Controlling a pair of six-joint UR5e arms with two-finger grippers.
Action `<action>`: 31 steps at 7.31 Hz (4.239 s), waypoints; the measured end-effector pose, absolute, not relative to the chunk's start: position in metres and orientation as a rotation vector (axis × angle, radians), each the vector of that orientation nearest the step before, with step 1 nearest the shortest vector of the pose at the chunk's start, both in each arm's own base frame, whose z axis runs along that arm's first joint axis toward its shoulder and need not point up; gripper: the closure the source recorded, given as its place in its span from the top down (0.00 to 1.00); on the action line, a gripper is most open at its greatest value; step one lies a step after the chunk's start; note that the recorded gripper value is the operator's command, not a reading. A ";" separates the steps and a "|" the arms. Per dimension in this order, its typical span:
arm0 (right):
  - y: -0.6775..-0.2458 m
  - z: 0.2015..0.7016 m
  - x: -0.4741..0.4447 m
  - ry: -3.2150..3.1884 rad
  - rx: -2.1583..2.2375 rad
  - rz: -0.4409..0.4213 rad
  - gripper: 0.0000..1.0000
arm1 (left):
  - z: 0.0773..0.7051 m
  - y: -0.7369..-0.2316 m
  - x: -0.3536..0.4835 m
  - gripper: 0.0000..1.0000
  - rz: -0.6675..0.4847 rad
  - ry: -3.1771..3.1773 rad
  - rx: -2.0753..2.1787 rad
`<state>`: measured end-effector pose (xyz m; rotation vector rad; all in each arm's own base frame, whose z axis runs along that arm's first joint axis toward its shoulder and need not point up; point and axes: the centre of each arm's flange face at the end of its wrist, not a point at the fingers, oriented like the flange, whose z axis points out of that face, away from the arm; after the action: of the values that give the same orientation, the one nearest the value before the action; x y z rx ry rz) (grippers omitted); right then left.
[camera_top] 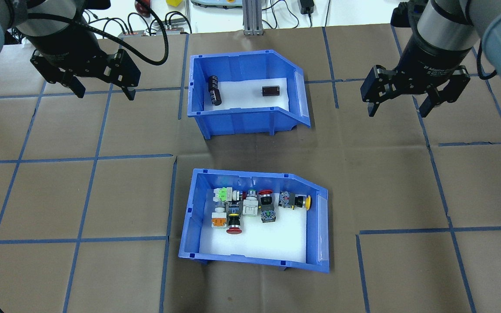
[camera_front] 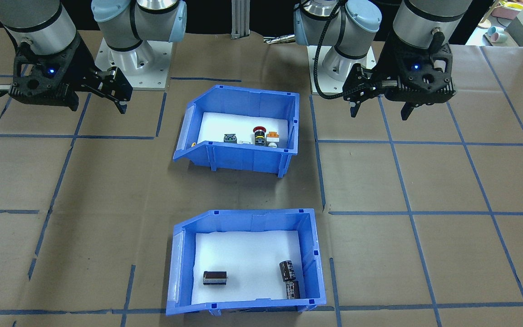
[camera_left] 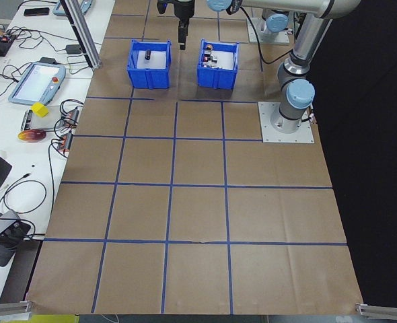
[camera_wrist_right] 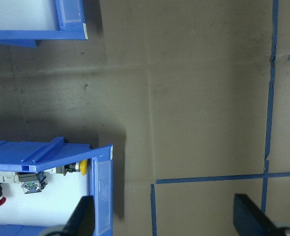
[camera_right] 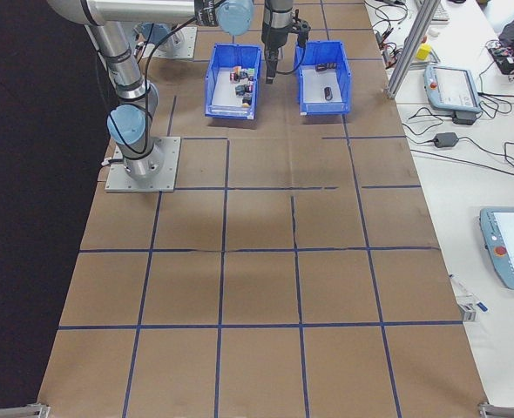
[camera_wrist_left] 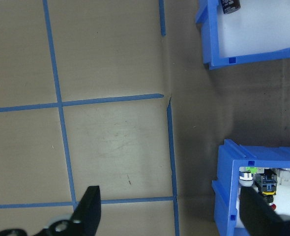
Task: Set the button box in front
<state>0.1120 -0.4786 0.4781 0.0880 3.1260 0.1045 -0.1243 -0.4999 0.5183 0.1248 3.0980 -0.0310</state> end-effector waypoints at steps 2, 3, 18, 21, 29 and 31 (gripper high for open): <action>-0.479 0.478 0.112 3.125 0.088 0.105 1.00 | 0.518 -0.500 -0.124 0.99 -0.024 3.099 0.127; -0.479 0.478 0.112 3.125 0.088 0.106 1.00 | 0.518 -0.500 -0.124 0.99 -0.021 3.099 0.127; -0.582 0.440 0.141 2.805 -1.327 0.076 1.00 | 0.501 -0.482 -0.140 1.00 0.076 2.992 -0.700; -0.614 0.420 0.222 2.461 -1.904 0.056 1.00 | 0.474 -0.407 -0.160 0.99 0.141 2.796 -1.339; -0.602 0.322 0.436 2.109 -2.355 0.066 1.00 | 0.344 -0.256 -0.220 0.98 0.291 2.301 -2.193; -0.610 0.294 0.438 2.105 -2.355 0.076 0.91 | 0.323 -0.262 -0.243 0.98 0.284 2.334 -2.163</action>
<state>0.4376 -0.6096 0.2944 -2.3546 2.1049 0.0759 -0.2433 -0.2623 0.3227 -2.1631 2.3340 0.2841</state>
